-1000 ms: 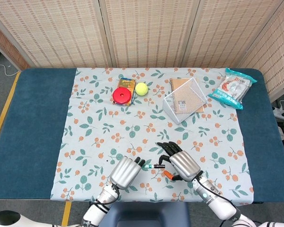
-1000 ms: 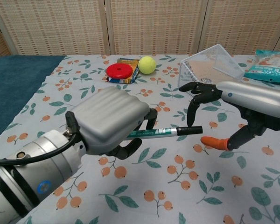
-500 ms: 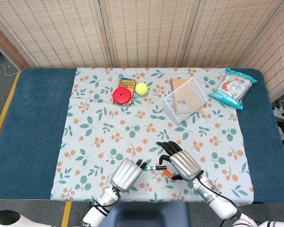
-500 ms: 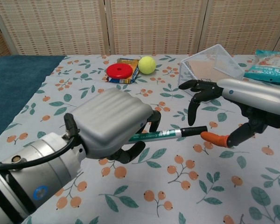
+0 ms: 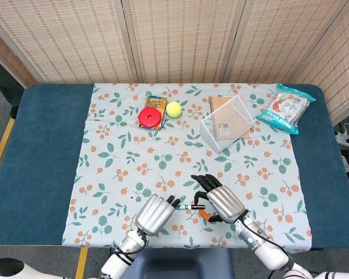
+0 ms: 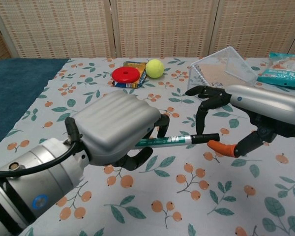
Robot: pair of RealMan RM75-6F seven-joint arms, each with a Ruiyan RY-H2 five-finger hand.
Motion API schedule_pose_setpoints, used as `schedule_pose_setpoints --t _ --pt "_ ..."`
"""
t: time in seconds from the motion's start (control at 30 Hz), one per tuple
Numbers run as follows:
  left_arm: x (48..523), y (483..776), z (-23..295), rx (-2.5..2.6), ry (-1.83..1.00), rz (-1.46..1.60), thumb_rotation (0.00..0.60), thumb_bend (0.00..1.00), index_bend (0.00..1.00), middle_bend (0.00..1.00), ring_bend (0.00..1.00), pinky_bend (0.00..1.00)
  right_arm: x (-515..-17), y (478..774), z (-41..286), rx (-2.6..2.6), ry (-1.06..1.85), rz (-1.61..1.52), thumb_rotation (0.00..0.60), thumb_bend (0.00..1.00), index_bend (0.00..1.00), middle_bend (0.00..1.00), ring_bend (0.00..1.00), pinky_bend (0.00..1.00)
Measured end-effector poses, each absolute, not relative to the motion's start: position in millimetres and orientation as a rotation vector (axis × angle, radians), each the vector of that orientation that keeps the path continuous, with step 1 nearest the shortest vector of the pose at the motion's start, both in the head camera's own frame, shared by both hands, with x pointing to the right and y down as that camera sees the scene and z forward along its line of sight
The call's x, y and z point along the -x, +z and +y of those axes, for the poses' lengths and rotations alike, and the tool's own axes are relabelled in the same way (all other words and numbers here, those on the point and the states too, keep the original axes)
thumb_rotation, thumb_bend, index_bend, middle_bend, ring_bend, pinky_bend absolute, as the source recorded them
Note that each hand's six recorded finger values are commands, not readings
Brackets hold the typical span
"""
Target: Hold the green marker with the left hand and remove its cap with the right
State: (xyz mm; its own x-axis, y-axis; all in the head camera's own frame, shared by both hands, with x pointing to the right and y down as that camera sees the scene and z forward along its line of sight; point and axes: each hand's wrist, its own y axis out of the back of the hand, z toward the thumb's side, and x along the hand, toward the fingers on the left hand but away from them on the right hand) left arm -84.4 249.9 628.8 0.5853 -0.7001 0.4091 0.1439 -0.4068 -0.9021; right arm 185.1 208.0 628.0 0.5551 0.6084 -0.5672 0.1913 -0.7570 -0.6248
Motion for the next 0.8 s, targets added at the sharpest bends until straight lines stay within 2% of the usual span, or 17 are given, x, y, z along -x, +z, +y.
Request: schedule_pose_setpoints --t 0.17,0.47,0.8 --pt "85.5 629.2 250.1 1.76 -1.001 0.457 0.6 0.65 0.87 1.0 0.91 0.98 -184.2 628.1 207.2 2.281 1.1 -0.661 0.6 0.33 0.66 0.04 0.0 0.0" --pt "86.6 626.0 251.0 1.763 -0.994 0.459 0.6 0.65 0.87 1.0 0.91 0.98 -182.3 625.6 203.1 2.238 1.074 -0.741 0.6 0.37 0.91 0.21 0.0 0.0" --pt "87.3 620.8 249.2 1.758 -0.978 0.477 0.6 0.66 0.87 1.0 0.91 0.99 -185.3 629.5 206.6 2.189 1.077 -0.727 0.6 0.41 0.98 0.26 0.0 0.0"
